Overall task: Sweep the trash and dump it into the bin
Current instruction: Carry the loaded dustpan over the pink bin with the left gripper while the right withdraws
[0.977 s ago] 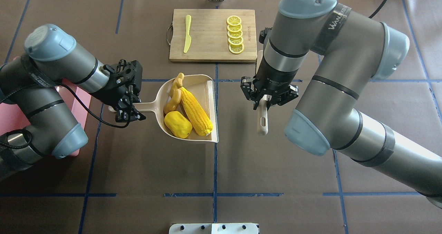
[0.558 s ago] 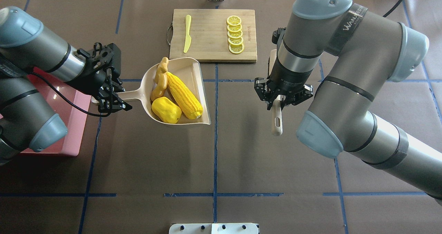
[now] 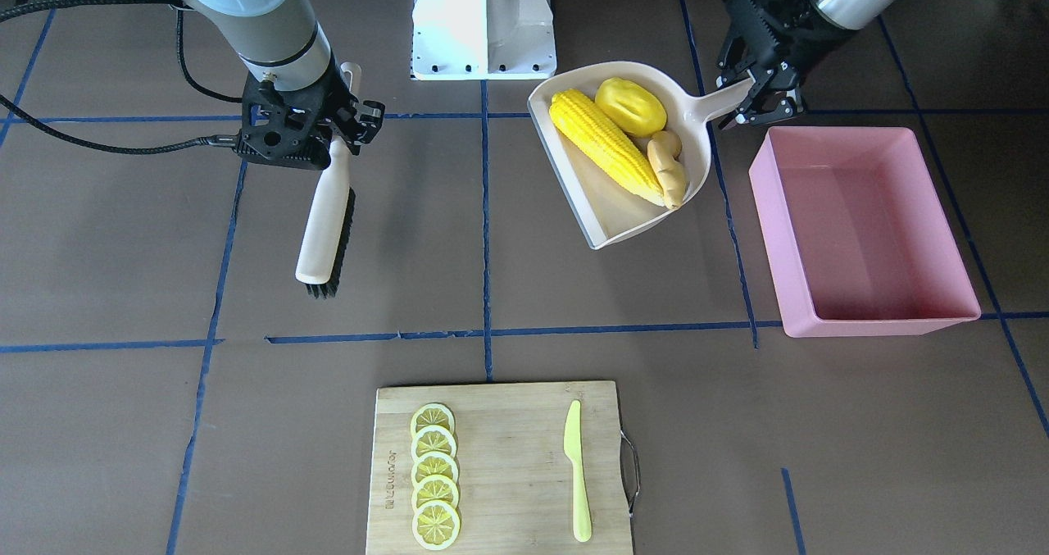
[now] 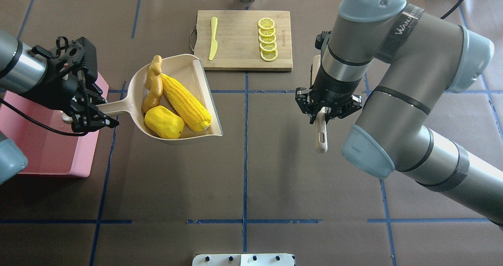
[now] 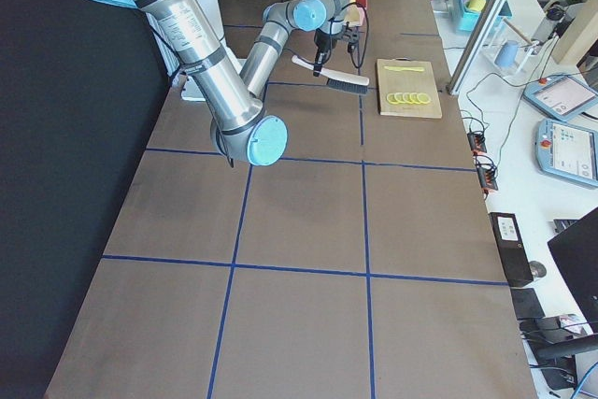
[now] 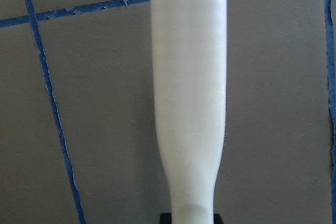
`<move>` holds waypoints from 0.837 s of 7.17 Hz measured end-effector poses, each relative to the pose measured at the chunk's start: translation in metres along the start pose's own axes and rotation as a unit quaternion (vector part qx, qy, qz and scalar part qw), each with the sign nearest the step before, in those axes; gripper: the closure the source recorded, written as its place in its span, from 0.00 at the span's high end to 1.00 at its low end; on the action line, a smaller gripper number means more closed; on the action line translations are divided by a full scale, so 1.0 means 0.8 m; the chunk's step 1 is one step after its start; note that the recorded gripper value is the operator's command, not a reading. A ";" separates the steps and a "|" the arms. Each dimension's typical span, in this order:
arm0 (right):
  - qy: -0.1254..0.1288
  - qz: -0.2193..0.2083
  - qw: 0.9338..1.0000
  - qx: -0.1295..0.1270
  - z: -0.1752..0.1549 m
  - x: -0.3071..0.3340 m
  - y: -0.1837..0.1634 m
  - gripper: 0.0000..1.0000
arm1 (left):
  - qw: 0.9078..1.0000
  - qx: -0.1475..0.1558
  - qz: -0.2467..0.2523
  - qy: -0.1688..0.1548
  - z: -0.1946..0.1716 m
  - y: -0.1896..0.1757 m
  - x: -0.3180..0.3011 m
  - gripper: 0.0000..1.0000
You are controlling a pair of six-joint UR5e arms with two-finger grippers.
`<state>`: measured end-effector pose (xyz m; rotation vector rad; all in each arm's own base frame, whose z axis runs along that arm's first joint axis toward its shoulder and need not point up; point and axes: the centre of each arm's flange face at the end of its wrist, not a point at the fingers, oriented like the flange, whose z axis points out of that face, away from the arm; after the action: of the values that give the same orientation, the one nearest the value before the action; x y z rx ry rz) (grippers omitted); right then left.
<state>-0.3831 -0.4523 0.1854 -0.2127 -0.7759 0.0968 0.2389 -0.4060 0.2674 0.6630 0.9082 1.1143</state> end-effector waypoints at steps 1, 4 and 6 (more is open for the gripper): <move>0.002 0.001 1.000 0.002 0.000 0.010 -0.003 0.00 | 0.999 -0.029 0.019 -0.015 -0.024 0.016 0.006 0.00; 0.009 -0.035 0.999 0.017 -0.010 0.103 -0.003 0.00 | 0.997 -0.067 0.029 -0.029 -0.072 0.079 -0.011 0.00; 0.022 -0.046 0.998 0.024 -0.006 0.131 -0.005 0.00 | 0.999 -0.039 0.013 0.011 -0.093 0.110 -0.025 0.00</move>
<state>-0.3050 -0.4397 0.2549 -0.1325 -0.7383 0.0236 0.1305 -0.3957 0.3092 0.6004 0.8728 1.1769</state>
